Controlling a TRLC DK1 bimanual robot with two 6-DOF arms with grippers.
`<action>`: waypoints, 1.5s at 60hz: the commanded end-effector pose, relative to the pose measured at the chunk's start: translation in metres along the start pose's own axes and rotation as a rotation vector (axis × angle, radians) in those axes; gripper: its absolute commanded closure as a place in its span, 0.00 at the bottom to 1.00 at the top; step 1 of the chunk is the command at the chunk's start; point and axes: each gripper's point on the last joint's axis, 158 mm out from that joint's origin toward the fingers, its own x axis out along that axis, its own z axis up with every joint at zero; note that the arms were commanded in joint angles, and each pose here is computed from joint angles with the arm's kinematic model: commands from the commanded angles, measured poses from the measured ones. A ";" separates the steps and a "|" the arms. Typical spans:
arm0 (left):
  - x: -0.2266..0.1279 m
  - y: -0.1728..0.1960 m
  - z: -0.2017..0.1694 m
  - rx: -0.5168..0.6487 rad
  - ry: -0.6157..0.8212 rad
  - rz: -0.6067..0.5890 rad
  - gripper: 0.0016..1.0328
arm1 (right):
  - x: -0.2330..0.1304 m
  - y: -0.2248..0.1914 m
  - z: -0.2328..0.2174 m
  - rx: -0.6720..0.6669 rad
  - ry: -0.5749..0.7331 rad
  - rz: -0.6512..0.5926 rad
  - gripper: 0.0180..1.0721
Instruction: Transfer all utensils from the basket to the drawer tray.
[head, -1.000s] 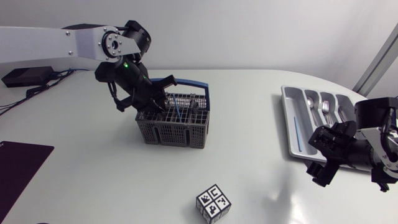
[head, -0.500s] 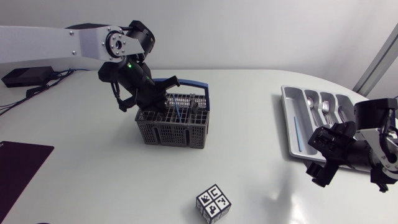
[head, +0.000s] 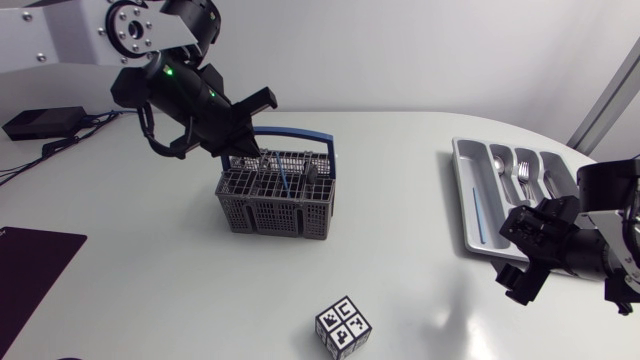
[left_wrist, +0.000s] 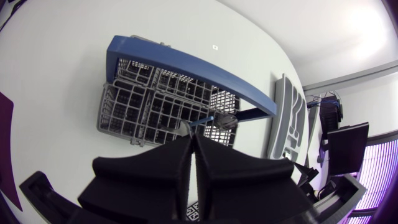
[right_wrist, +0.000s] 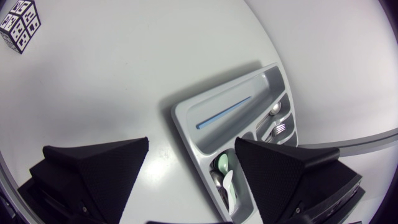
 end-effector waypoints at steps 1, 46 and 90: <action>-0.009 0.005 -0.009 -0.002 0.011 -0.009 0.97 | -0.003 0.005 -0.002 -0.007 0.008 0.007 0.05; -0.064 -0.066 -0.084 0.505 -0.006 -0.393 0.97 | -0.086 0.020 0.087 0.062 -0.304 0.178 0.05; -0.060 -0.100 -0.233 1.078 0.343 -0.567 0.97 | -0.163 0.167 0.198 -0.179 -0.629 0.716 0.14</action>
